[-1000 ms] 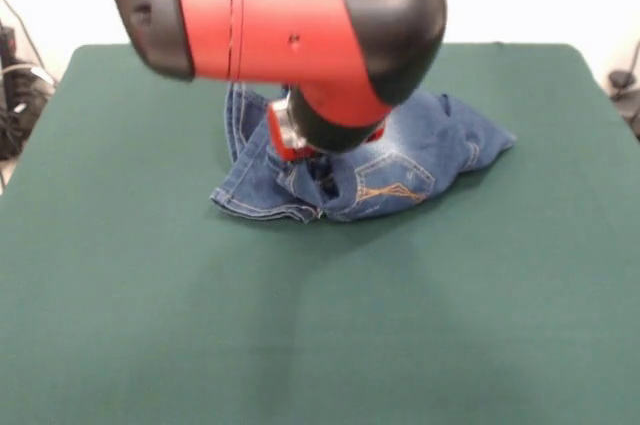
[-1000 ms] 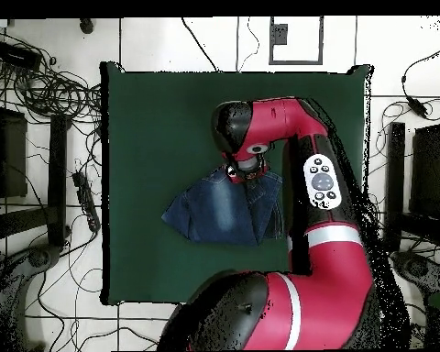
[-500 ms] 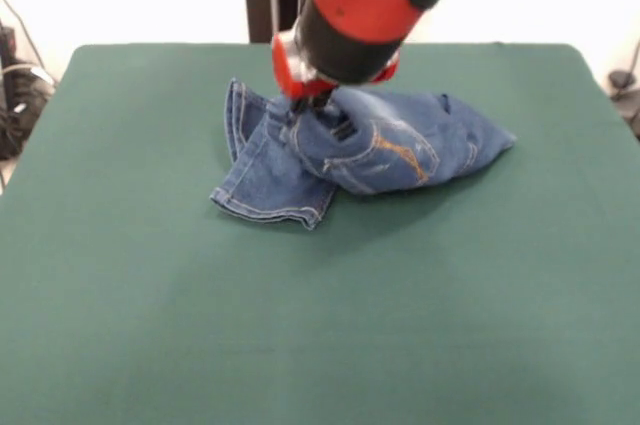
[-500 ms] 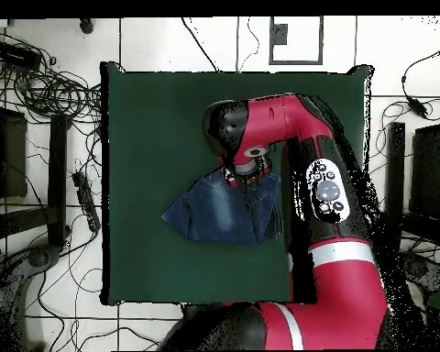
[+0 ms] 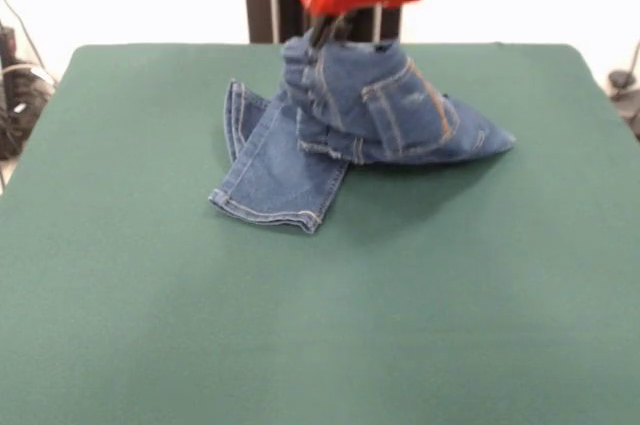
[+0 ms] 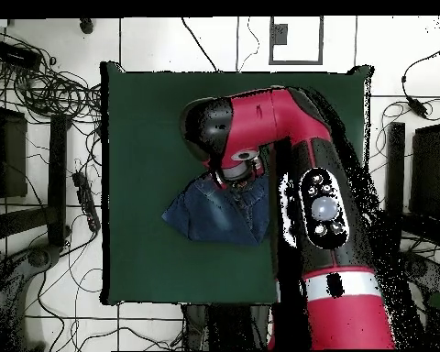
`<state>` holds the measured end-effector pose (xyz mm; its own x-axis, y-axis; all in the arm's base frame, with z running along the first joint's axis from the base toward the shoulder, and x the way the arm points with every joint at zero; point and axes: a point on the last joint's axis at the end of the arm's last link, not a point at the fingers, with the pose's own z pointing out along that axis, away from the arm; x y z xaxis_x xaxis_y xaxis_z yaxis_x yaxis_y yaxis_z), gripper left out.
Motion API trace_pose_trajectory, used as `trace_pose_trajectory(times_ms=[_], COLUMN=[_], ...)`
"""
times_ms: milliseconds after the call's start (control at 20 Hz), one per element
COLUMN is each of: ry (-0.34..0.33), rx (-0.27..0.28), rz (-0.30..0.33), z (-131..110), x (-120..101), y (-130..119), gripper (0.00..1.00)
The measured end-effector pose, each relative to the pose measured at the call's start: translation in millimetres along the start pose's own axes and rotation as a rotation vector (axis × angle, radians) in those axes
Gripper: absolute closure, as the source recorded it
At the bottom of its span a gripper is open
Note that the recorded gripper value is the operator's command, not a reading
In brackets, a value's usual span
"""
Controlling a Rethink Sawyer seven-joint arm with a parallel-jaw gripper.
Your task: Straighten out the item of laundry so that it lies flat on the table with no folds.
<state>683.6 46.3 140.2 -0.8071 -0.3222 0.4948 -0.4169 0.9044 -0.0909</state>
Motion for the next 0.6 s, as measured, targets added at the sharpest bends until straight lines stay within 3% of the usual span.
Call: trace_pose_trajectory(times_ms=[600], ry=[-0.052], rx=[0.125], rz=[-0.052], z=[-95], x=[28], y=[65], gripper=[1.0])
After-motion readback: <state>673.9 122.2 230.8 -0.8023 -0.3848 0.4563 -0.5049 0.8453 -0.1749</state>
